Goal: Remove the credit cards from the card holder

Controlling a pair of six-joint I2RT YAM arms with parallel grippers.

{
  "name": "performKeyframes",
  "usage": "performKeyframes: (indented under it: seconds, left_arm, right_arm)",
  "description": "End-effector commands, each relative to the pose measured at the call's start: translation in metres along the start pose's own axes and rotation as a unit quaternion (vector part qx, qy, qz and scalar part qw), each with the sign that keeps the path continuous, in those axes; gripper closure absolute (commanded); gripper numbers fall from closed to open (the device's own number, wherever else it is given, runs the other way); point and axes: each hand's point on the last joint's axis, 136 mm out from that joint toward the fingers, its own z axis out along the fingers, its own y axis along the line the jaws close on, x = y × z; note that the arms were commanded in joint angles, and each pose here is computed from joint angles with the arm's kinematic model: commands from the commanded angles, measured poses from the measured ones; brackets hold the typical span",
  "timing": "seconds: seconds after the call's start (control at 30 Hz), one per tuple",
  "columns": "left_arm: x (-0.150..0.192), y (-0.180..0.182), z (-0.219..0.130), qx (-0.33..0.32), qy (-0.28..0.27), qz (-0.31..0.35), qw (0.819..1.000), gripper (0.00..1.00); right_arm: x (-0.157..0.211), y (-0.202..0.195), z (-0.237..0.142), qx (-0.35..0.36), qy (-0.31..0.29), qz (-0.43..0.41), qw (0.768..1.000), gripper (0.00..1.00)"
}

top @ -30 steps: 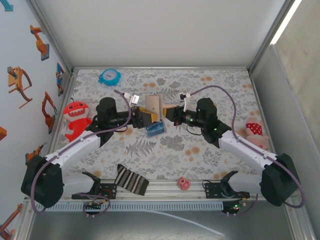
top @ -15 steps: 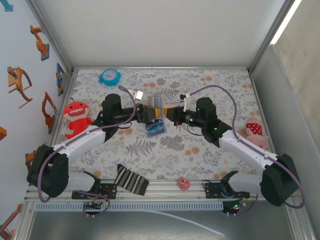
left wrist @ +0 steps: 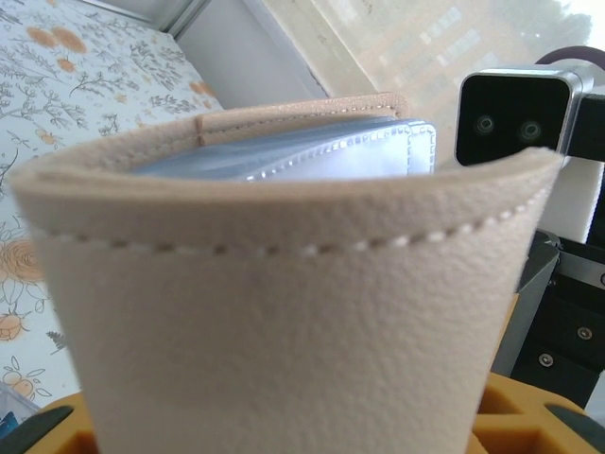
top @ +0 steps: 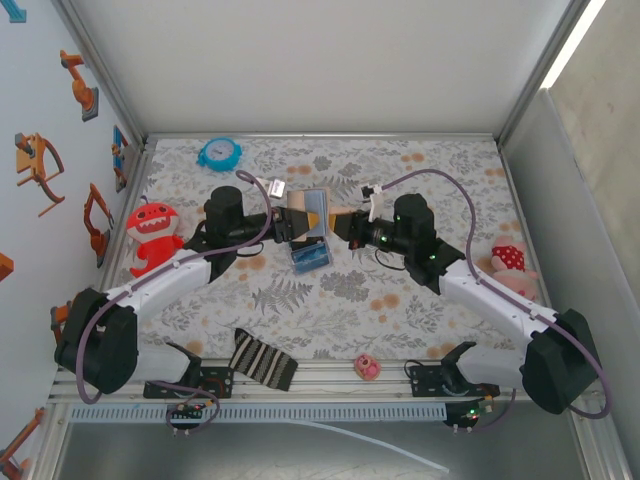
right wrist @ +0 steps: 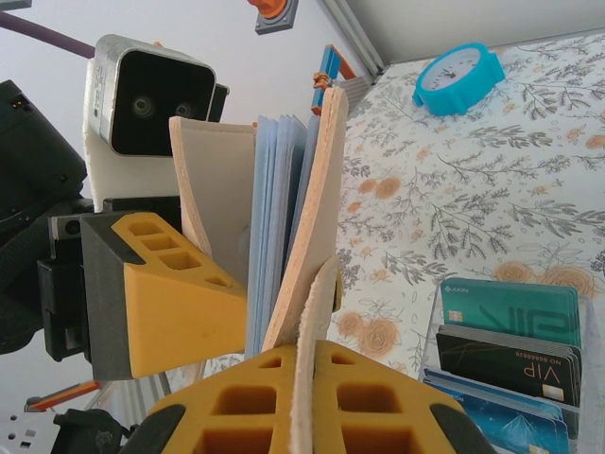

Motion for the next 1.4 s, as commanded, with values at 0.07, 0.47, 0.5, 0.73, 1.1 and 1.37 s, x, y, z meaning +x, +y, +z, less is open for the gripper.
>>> performKeyframes:
  seconds: [0.07,0.47,0.5,0.73,1.1,1.37]
  left_arm:
    - [-0.012,-0.026,0.001,0.037,-0.006,0.031,0.999,0.55]
    - [-0.012,-0.027,0.0,0.039,-0.009,0.027,0.999,0.55]
    - [-0.012,-0.027,0.0,0.039,-0.009,0.026,0.999,0.55]
    - [-0.013,-0.027,0.0,0.039,-0.014,0.024,0.999,0.55]
    - [-0.014,-0.027,-0.002,0.039,-0.02,0.022,0.999,0.55]
    - [-0.016,-0.03,-0.005,0.045,-0.03,0.022,0.998,0.62]
  right_arm:
    - [-0.026,0.035,-0.007,-0.066,-0.045,-0.015,0.997,0.79]
    - [-0.031,0.053,-0.004,-0.126,-0.052,0.0,0.991,0.65]
    - [-0.032,0.054,-0.005,-0.128,-0.054,-0.002,0.99,0.65]
    - [-0.036,0.059,-0.016,-0.127,-0.071,-0.011,0.989,0.67]
    - [-0.036,0.067,-0.022,-0.152,-0.08,-0.009,0.985,0.65]
    - [-0.035,0.068,-0.028,-0.155,-0.088,-0.009,0.984,0.69]
